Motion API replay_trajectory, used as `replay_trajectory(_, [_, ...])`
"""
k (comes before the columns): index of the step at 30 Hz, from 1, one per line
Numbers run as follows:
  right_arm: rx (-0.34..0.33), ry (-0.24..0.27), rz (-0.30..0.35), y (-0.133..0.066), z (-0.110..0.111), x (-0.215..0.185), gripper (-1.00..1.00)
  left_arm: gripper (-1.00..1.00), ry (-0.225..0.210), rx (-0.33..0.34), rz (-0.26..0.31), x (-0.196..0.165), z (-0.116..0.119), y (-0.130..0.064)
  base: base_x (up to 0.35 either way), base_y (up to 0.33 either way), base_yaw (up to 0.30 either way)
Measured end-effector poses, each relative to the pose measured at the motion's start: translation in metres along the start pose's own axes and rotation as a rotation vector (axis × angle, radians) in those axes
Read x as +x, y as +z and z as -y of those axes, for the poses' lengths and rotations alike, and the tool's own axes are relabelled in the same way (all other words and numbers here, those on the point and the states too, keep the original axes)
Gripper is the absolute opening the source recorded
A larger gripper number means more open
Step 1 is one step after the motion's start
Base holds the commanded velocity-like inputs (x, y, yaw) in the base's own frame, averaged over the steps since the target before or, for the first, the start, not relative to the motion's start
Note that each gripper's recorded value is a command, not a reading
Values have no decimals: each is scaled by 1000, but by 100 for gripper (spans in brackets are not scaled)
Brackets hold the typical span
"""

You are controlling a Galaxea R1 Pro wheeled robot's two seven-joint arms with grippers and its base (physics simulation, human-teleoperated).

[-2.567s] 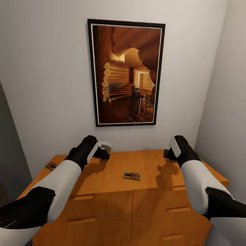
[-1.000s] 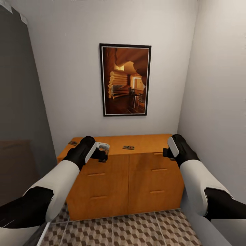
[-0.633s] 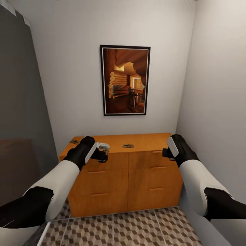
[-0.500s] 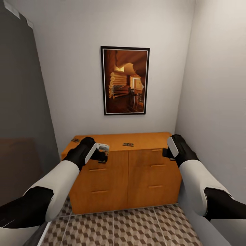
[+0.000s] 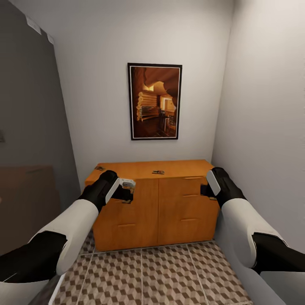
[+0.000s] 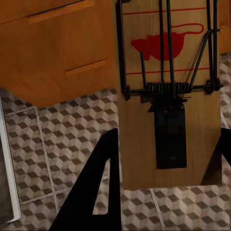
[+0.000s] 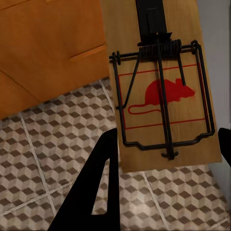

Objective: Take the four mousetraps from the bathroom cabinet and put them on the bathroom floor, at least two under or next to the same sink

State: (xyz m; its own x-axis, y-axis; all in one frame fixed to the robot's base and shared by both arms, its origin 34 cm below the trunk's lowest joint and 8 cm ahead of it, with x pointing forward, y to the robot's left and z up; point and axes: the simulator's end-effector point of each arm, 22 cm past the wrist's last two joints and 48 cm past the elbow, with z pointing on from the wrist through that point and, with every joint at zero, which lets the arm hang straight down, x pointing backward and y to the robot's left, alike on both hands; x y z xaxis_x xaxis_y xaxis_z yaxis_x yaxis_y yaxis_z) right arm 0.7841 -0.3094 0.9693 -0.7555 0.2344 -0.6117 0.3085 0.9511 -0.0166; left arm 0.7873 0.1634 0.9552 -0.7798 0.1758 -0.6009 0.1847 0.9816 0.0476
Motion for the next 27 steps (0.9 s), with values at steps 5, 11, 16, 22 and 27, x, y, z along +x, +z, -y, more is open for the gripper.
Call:
replay_trajectory(5, [-1,-1,-1,0,-1,0,-100,-100,1,0,1,0,0,0,-345,0,0])
replay_trajectory(11, [-1,-1,0,0,-1,0,-100,-100,2,-1,3,-1,0,0,-345,0,0])
replay_trajectory(16, [-1,0,0,0,-1,0,-100,-100,2,-1,2,-1,0,0,-345,0,0])
replay_trajectory(22, [-2,-1,-1,0,-1,0,-100,-100,1,-2,1,0,0,0,-345,0,0])
replay_trajectory(27, [-4,-3,-3,0,-3,2,-100,-100,-2,-4,-25,9,-2,6,-345,0,0])
